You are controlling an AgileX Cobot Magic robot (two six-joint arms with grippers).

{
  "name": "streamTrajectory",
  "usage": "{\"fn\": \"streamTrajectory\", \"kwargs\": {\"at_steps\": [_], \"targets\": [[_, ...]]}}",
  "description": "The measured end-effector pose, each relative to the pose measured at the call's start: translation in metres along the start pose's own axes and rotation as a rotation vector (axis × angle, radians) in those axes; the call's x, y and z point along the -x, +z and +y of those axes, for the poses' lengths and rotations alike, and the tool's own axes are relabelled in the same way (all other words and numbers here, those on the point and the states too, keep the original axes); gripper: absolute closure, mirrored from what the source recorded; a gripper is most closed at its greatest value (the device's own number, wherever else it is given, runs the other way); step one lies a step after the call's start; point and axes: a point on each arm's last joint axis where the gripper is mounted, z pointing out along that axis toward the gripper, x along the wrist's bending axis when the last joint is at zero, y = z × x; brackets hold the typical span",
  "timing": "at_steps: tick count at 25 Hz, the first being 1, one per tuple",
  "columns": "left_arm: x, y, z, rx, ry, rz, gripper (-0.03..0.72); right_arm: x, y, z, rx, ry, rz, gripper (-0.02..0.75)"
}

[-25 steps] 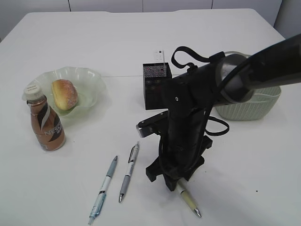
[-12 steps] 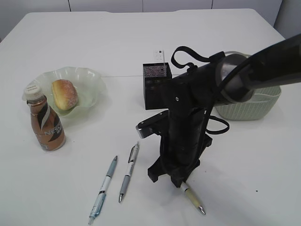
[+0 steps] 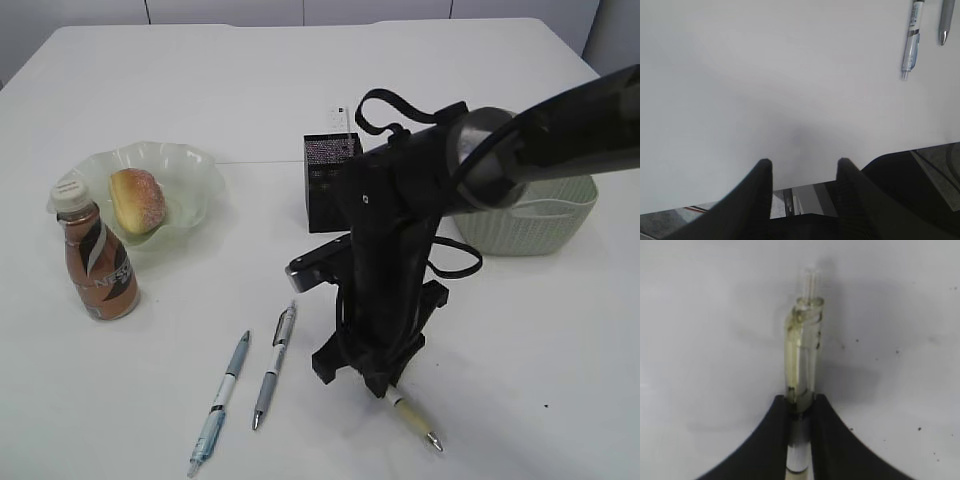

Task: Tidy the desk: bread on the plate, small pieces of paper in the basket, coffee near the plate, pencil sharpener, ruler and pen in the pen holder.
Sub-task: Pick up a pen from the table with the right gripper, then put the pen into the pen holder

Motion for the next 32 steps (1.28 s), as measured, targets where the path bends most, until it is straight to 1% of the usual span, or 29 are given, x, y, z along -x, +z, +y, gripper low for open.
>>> {"fn": "streamTrajectory", "kwargs": {"at_steps": [1,3,8,11,13,17,20,23,28,32], "targets": [[0.0,0.0,0.0,0.0,0.0,0.0,0.381,0.0,-0.003,0.001,-0.007,0.0,0.0,0.633],[0.0,0.0,0.0,0.0,0.0,0.0,0.381,0.0,-0.009,0.005,-0.011,-0.007,0.001,0.65],[0.0,0.0,0.0,0.0,0.0,0.0,0.381,-0.001,-0.017,0.012,0.022,-0.008,0.001,0.65],[0.0,0.0,0.0,0.0,0.0,0.0,0.381,-0.001,-0.022,0.014,0.058,-0.008,0.001,0.651],[0.0,0.0,0.0,0.0,0.0,0.0,0.381,-0.001,-0.033,0.015,0.111,-0.007,0.005,0.651],[0.0,0.0,0.0,0.0,0.0,0.0,0.381,-0.003,-0.07,0.004,0.305,0.002,0.023,0.651],[0.0,0.0,0.0,0.0,0.0,0.0,0.381,-0.003,-0.089,-0.017,0.466,0.006,0.025,0.651],[0.0,0.0,0.0,0.0,0.0,0.0,0.381,-0.002,-0.108,-0.041,0.661,-0.001,0.011,0.651],[0.0,0.0,0.0,0.0,0.0,0.0,0.381,0.001,-0.124,-0.067,0.997,-0.056,-0.035,0.651],[0.0,0.0,0.0,0.0,0.0,0.0,0.381,0.004,-0.132,-0.066,1.15,-0.163,-0.109,0.651]]}}
